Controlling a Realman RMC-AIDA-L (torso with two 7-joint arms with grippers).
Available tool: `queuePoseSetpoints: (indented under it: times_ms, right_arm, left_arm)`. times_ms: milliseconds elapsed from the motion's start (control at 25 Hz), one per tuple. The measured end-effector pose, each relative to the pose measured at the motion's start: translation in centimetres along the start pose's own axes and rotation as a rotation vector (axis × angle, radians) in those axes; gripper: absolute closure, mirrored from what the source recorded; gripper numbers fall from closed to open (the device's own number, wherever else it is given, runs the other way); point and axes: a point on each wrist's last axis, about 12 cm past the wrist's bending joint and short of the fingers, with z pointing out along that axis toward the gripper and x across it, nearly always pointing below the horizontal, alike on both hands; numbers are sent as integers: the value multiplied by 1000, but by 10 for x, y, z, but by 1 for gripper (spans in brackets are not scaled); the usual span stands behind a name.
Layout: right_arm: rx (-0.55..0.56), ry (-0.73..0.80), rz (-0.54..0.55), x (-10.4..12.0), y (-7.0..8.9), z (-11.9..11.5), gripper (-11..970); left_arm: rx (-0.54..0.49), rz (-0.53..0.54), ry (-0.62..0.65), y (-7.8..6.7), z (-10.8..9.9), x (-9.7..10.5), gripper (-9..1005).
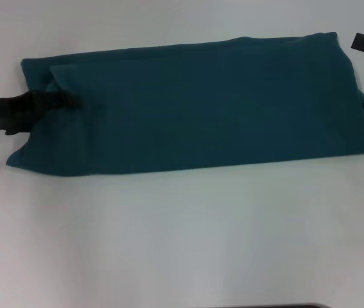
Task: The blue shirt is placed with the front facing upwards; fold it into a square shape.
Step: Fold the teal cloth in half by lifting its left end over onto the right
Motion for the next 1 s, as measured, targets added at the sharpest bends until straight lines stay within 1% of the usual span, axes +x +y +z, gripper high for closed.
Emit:
queuePoseSetpoints:
  times_ms: [160,440,560,760,1000]
  right_arm:
    - [6,-5,4,1,-1,-3,349]
    - [12,-12,10,3,-2,-5,350]
    - [12,-12,13,3,-1,-5,350]
    - [12,-14,16,4,-2,-7,350]
    - [13,-14,17,4,-2,-7,350]
  left_arm:
    - [-20,27,56,-9,3,-6,119]
    - [-24,49,69,-19,6,-16,143]
    - [-31,56,72,-20,5,-18,344]
    - [-44,67,87,-21,7,-19,573]
    - [-68,81,104,-23,10,-20,704]
